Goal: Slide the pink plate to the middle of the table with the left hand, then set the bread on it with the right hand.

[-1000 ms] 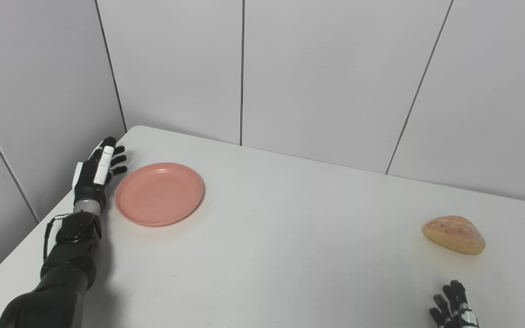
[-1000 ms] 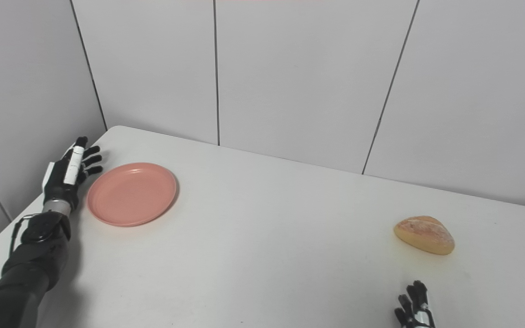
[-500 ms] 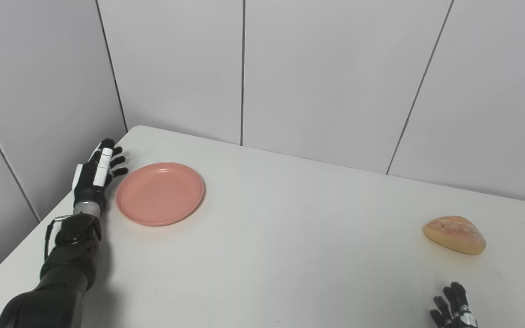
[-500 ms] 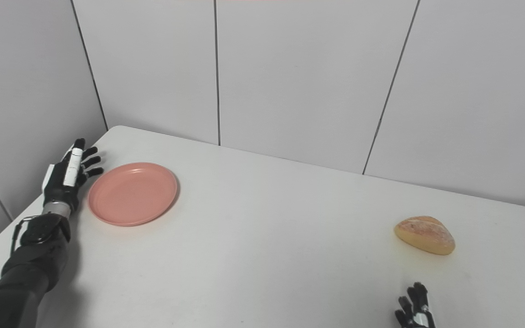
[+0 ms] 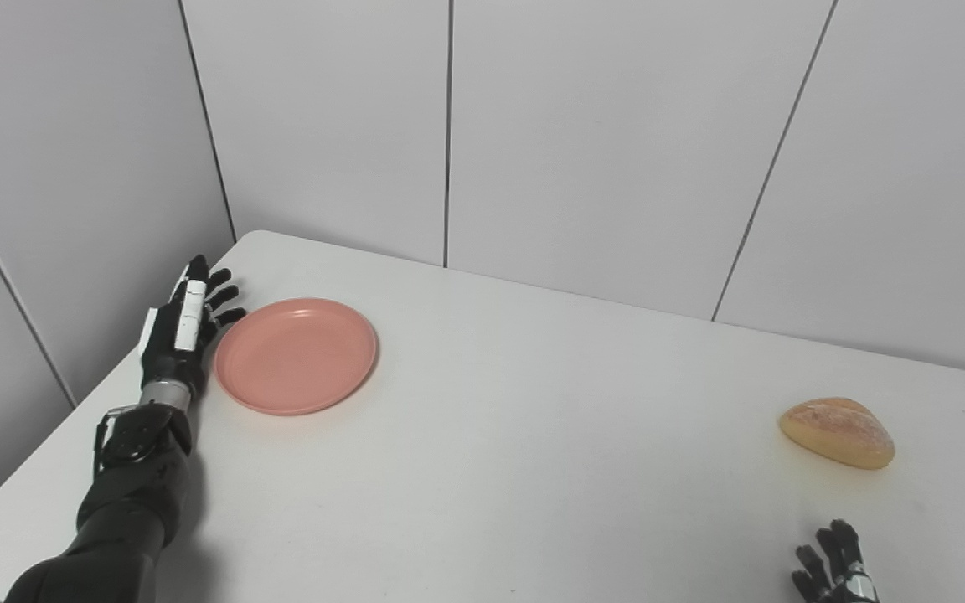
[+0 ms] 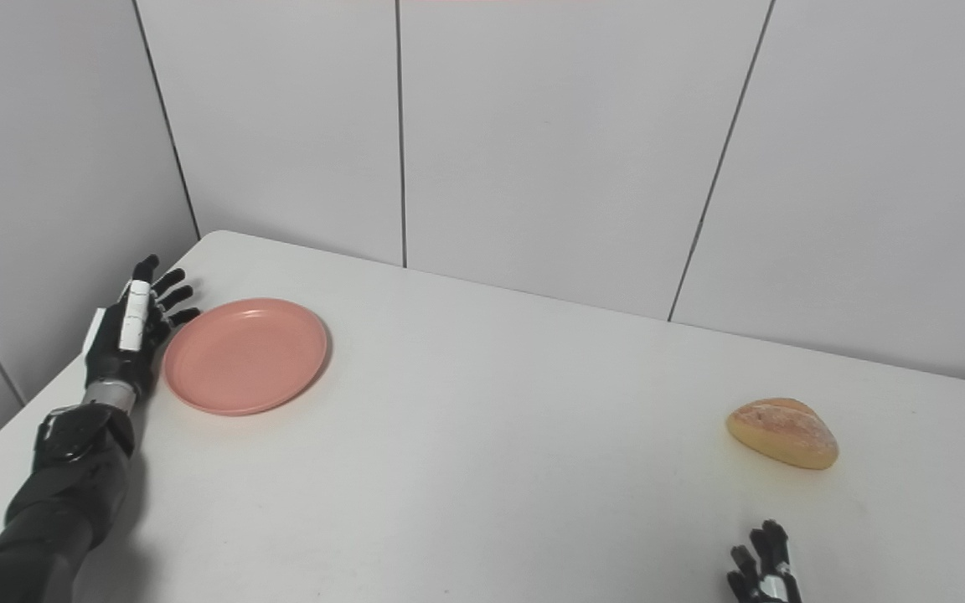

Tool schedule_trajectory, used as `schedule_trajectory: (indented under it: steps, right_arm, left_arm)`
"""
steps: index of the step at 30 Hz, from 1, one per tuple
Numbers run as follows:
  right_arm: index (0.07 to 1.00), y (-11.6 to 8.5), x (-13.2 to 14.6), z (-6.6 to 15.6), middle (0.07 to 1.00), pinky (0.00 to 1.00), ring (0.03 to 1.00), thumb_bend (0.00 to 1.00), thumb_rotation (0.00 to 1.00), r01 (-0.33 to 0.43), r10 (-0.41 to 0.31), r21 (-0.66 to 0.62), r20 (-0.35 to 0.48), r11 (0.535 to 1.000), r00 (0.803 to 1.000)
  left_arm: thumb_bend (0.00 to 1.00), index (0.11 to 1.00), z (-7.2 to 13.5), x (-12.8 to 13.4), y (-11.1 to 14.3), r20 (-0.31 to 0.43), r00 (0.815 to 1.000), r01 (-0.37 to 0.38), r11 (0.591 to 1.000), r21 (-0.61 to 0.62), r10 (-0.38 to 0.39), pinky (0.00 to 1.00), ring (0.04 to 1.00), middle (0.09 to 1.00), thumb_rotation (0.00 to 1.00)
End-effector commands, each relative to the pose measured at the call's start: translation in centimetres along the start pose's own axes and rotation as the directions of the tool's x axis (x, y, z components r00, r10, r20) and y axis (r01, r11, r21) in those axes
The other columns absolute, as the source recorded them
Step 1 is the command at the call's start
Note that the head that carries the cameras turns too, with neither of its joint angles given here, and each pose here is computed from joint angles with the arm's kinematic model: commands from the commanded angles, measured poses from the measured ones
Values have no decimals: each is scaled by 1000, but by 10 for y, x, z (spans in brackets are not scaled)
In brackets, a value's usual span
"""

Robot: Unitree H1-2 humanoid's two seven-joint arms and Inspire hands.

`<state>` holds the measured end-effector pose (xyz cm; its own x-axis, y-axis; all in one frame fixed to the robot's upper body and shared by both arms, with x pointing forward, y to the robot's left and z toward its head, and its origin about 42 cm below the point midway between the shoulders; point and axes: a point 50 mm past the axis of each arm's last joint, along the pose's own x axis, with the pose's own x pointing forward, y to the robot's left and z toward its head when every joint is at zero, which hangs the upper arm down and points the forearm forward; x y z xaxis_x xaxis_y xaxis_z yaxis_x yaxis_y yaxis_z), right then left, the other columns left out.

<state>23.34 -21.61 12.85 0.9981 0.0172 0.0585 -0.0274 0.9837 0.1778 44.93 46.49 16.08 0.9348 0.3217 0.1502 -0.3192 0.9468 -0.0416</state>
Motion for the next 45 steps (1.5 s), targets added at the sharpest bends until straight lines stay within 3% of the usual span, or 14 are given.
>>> schedule_trajectory:
  steps: [1, 13, 20, 25, 32, 45]
  right_arm:
    - [991, 0, -4, 0, 1000, 986, 969, 771, 924, -5, 5, -5, -26, 1000, 1000]
    - [995, 2, -4, 0, 1000, 980, 962, 774, 912, 2, -2, 6, -28, 1000, 1000]
    - [982, 4, -3, 0, 994, 969, 951, 781, 905, 3, -2, 10, -27, 1000, 1000]
    - [979, 5, -3, 0, 989, 968, 943, 787, 888, 9, -8, 14, -32, 1000, 999]
    - [975, 6, -3, 0, 988, 953, 940, 780, 896, 3, -3, 11, -27, 1000, 1000]
    - [968, 9, -3, 2, 982, 946, 934, 784, 899, -3, 4, 9, -26, 1000, 1000]
  left_arm:
    - [1000, 936, 1, 1, -14, 26, 999, 45, 999, -6, -45, 696, 835, 861, 895]
    - [948, 929, -6, -8, -23, 33, 994, 110, 993, -52, -108, 690, 859, 871, 871]
    - [909, 983, -8, -11, -28, 39, 987, 155, 987, -50, -153, 715, 873, 889, 891]
    - [932, 977, -5, -12, -37, 41, 986, 166, 984, -64, -164, 663, 859, 896, 881]
    - [971, 983, -3, -15, -54, 23, 986, 165, 982, -97, -163, 740, 897, 947, 890]
    - [975, 973, -1, -31, -77, -27, 982, 183, 979, -94, -186, 750, 897, 939, 904]
